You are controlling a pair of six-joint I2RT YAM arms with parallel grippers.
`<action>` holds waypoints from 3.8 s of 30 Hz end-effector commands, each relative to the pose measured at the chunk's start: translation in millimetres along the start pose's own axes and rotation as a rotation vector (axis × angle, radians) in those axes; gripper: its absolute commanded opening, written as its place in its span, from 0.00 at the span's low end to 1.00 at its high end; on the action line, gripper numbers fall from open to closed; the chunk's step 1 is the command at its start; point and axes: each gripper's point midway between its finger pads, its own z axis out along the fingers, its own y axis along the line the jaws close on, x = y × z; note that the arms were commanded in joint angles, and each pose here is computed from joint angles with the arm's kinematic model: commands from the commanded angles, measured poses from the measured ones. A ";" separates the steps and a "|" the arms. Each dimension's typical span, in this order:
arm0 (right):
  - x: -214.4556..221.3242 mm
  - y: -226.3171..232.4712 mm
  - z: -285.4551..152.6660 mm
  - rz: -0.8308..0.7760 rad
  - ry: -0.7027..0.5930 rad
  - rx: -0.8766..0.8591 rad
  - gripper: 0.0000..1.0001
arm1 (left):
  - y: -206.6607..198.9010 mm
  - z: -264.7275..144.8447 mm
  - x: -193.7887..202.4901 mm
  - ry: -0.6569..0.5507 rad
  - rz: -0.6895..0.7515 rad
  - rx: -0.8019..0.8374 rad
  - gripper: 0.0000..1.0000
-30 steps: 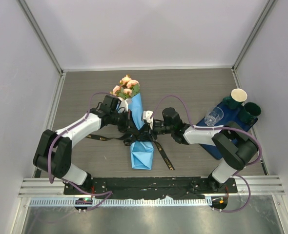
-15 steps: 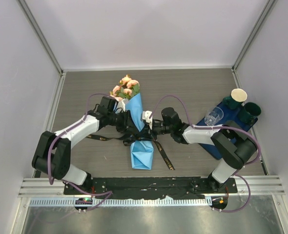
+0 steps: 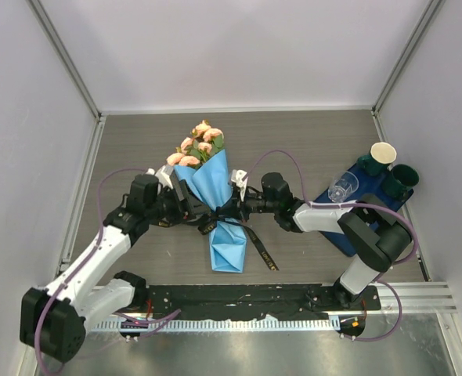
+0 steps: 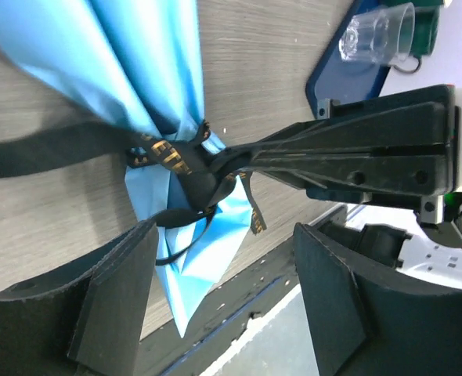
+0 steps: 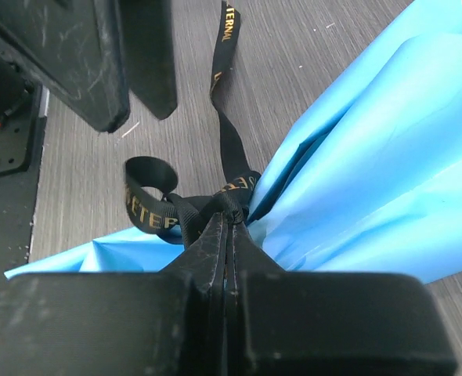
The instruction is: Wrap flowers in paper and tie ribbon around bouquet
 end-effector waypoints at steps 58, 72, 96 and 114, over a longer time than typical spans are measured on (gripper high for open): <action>12.4 -46.6 11.8 0.652 0.049 0.317 0.00 | 77.2 16.2 51.7 -0.012 -0.264 -0.197 0.00; 69.8 -117.3 -69.2 1.071 -0.031 0.874 0.00 | 119.3 -4.7 108.1 0.221 -0.486 -0.487 0.00; 81.1 -149.3 -177.2 1.154 -0.358 1.246 0.00 | 136.6 -43.2 95.4 0.049 -0.471 -0.636 0.00; 86.2 -157.5 -197.9 1.156 -0.394 1.299 0.00 | 139.1 -60.8 71.8 -0.156 -0.496 -0.638 0.00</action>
